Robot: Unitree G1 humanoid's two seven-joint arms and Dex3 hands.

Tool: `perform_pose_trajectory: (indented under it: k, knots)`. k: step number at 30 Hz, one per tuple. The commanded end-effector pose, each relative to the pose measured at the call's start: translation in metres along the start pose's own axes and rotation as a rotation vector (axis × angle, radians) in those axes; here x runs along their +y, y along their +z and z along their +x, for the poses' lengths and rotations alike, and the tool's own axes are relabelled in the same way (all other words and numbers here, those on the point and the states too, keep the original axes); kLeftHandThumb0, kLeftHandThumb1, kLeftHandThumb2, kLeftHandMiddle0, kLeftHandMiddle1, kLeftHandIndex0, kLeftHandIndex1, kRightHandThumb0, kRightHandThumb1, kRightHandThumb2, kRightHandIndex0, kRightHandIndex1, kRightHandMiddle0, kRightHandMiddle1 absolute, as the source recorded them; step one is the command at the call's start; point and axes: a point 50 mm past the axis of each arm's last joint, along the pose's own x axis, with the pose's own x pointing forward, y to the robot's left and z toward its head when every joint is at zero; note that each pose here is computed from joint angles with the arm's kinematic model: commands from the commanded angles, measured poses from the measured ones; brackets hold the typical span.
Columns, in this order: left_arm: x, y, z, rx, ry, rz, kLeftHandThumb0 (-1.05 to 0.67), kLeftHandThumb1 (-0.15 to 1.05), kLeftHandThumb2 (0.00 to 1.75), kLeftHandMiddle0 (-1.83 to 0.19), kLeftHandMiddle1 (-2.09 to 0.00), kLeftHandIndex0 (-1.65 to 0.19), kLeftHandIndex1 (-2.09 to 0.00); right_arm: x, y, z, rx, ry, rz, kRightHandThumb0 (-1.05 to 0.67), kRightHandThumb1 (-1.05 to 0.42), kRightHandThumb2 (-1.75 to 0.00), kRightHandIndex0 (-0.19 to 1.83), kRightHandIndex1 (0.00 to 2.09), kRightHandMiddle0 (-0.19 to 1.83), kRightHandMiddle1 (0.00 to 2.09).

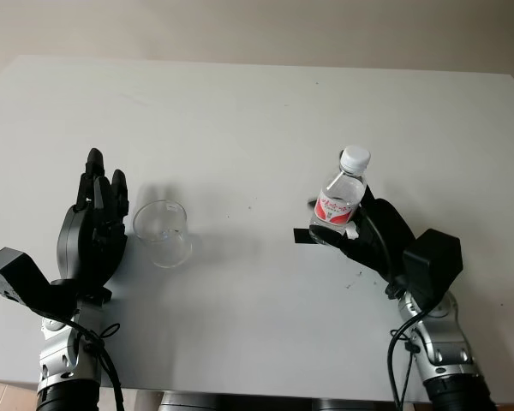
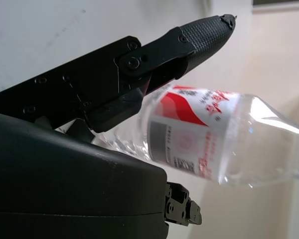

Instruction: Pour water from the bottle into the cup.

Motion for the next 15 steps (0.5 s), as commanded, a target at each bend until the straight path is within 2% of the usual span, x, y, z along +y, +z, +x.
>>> perform_pose_trajectory:
  k: [1, 8, 15]
  knots:
    - [0.0024, -0.0012, -0.0034, 0.01, 0.007, 0.01, -0.76, 1.05, 0.5, 0.19, -0.01, 0.19, 0.0, 0.0008, 0.0026, -0.0013, -0.035, -0.026, 0.013, -0.99, -0.95, -0.06, -0.19, 0.0, -0.19, 0.0]
    - [0.0022, -0.0012, -0.004, 0.019, 0.008, 0.01, -0.76, 1.05, 0.5, 0.19, -0.03, 0.19, 0.0, -0.0005, 0.0048, -0.0024, -0.094, -0.076, 0.023, -0.96, -0.97, -0.06, -0.19, 0.0, -0.19, 0.0]
    - [0.0014, -0.0009, -0.0059, 0.023, 0.007, 0.012, -0.76, 1.05, 0.5, 0.19, -0.01, 0.19, 0.0, -0.0017, 0.0047, -0.0028, -0.102, -0.094, 0.021, -0.96, -0.97, -0.06, -0.19, 0.0, -0.19, 0.0]
